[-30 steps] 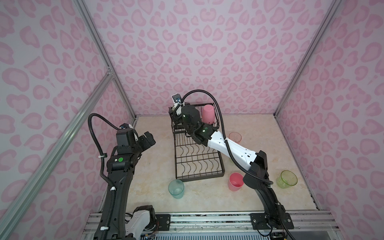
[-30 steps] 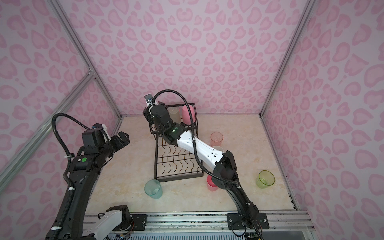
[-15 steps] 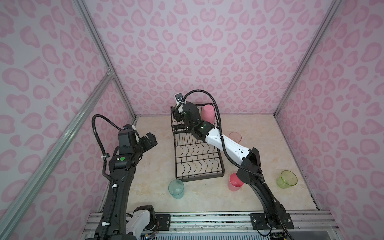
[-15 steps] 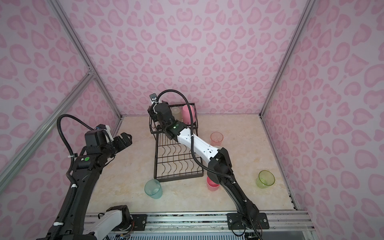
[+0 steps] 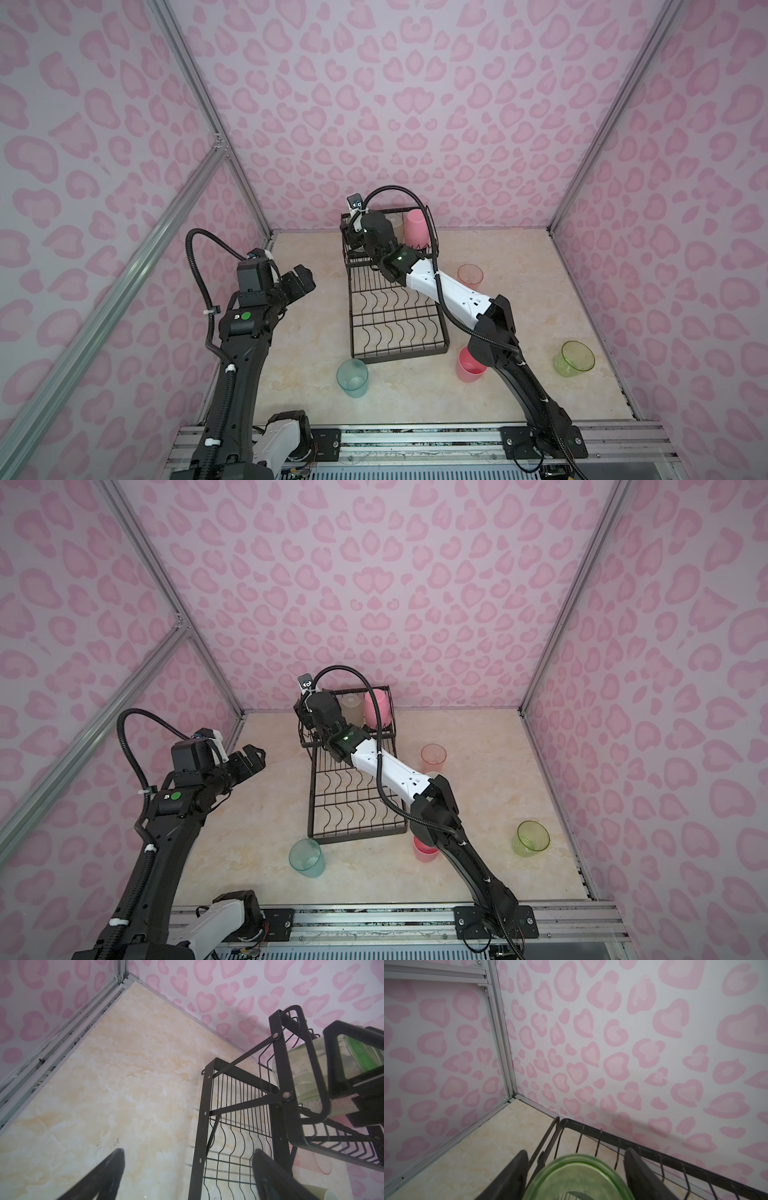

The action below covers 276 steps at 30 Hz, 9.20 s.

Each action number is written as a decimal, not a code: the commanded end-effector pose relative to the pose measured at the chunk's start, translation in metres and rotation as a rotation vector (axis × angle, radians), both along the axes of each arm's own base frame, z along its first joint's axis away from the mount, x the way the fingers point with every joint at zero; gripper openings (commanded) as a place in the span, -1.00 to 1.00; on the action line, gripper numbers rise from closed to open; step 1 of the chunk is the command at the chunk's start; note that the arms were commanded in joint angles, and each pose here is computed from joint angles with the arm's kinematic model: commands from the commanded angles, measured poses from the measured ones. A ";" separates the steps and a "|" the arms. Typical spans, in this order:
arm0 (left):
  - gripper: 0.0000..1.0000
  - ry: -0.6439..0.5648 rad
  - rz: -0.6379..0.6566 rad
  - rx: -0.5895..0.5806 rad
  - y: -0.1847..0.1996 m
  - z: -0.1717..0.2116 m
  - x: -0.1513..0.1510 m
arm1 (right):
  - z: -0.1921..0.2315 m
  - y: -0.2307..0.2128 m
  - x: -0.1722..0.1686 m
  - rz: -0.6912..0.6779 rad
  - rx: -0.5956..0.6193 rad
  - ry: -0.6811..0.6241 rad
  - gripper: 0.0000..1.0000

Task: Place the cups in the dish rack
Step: 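Lower the yellow-green cup into the upper tier with the right gripper while the left withdraws, then open the right gripper to release the cup and draw it back, then grasp the teal frosted cup on the table with the left gripper, then lift the teal frosted cup with the left gripper toward the rack, then raise the teal cup above the rack with the left gripper while the right reaches in, then grasp the teal cup with the right gripper, then open the left gripper, then lower the teal cup toward the lower tier with the right gripper while the left withdraws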

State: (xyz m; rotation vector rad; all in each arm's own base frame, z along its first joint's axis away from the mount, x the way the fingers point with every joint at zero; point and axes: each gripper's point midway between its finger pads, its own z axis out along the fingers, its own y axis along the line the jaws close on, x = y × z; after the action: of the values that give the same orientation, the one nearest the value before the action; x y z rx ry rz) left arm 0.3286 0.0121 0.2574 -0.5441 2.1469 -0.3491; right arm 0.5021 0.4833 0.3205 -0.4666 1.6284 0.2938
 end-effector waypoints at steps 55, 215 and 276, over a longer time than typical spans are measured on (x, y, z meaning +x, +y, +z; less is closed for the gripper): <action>0.32 0.540 -0.164 -0.129 -0.096 -0.114 -0.134 | -0.017 -0.197 -0.144 -0.037 -0.074 0.325 0.87; -0.83 -0.604 -1.337 -0.382 -0.416 0.201 0.057 | 0.101 -0.310 -0.049 0.083 1.440 0.756 0.13; 0.94 -0.156 -0.352 0.035 -0.125 0.112 0.059 | -0.167 -0.164 -0.105 -0.179 -0.014 0.151 0.16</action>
State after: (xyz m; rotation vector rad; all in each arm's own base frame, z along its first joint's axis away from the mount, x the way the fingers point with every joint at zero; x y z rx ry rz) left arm 0.3875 -0.1144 0.3597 -0.1334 2.1312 -0.5364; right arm 0.3877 0.3213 0.1431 -0.3638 1.8519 0.1798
